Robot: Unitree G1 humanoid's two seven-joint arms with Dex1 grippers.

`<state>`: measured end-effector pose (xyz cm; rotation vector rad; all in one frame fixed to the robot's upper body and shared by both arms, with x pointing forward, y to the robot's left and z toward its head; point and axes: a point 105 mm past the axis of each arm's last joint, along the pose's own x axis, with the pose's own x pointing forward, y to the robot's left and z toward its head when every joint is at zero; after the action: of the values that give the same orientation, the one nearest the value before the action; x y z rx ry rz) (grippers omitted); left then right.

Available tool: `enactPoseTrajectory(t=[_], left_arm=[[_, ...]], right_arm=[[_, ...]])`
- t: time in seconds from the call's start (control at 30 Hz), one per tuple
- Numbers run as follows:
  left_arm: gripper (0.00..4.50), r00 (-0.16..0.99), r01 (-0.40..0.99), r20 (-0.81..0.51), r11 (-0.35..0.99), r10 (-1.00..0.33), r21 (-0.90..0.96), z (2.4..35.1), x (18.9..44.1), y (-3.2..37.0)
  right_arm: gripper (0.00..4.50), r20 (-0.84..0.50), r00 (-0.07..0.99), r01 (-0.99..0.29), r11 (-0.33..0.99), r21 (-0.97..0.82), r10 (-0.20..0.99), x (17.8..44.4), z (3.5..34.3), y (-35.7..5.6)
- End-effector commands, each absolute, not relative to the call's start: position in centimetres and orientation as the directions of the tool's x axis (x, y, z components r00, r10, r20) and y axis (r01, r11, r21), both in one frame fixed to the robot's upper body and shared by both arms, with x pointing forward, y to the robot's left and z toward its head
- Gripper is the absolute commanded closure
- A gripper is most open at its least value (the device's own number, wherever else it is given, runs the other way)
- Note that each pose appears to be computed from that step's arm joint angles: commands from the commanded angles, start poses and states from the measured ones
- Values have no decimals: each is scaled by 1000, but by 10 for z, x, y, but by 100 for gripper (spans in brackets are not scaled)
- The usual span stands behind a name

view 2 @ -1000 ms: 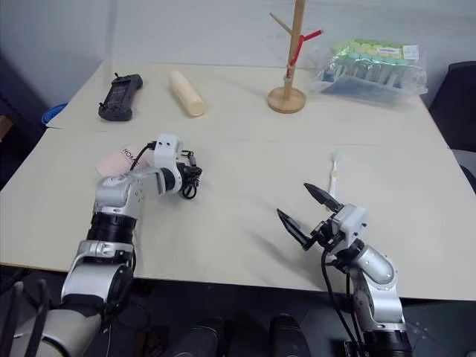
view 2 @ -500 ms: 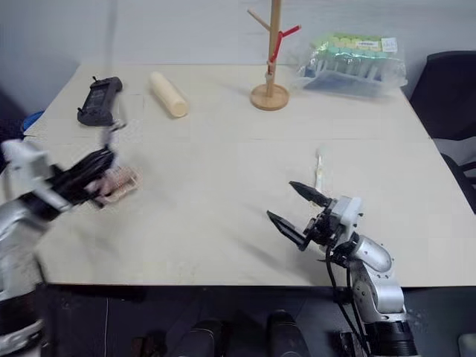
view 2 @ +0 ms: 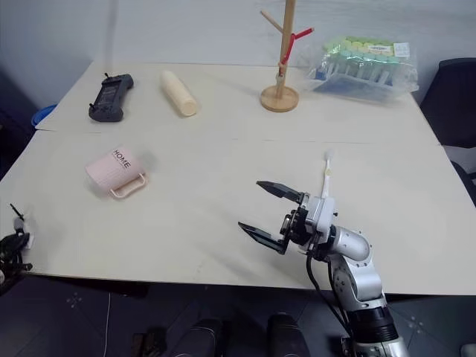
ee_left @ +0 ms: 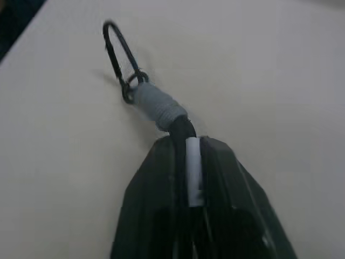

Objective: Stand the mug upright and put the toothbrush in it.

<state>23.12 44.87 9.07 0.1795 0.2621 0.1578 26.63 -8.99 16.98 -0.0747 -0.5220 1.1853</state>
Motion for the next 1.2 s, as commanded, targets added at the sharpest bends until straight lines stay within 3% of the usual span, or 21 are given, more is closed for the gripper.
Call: enactPoseTrajectory(t=[0.03,0.13,0.2,0.27,0.33,0.37,0.47,0.53,0.63,0.8,0.93,1.07,1.2], left_arm=[[242,985,-108,-85,927,147,359,149,236,452],[156,998,-29,-46,905,54,425,173,230,442],[102,993,121,-47,895,-112,430,190,227,416],[102,981,195,-108,751,-164,631,202,229,402],[102,963,270,-184,658,-198,703,205,234,392],[102,950,312,-213,641,-229,701,204,237,384],[47,900,435,-361,496,-243,752,190,248,353],[9,875,483,-399,557,-274,676,177,257,324],[9,819,564,-465,620,-336,545,148,270,275],[9,842,490,-498,684,-209,541,133,310,254],[9,883,418,-436,710,-172,566,147,337,242],[9,880,411,-449,719,-153,560,150,342,240],[9,852,354,-522,764,-27,539,137,344,259]], right_arm=[[0,364,279,-844,408,-348,889,264,181,-97],[0,352,335,-830,451,-328,874,262,176,-107],[0,333,371,-824,472,-312,867,258,171,-117],[0,303,413,-828,493,-268,859,256,165,-128],[0,285,440,-826,508,-243,852,255,162,-135],[0,276,444,-825,510,-245,852,254,162,-138],[0,238,464,-817,517,-256,853,252,158,-149],[0,220,473,-814,518,-261,853,252,154,-155],[0,223,494,-804,539,-251,840,259,149,-156],[0,283,465,-807,533,-254,839,259,161,-141],[0,278,494,-795,558,-240,823,254,158,-142],[0,285,520,-778,584,-232,805,250,159,-143],[0,299,537,-761,606,-232,789,249,163,-142]])
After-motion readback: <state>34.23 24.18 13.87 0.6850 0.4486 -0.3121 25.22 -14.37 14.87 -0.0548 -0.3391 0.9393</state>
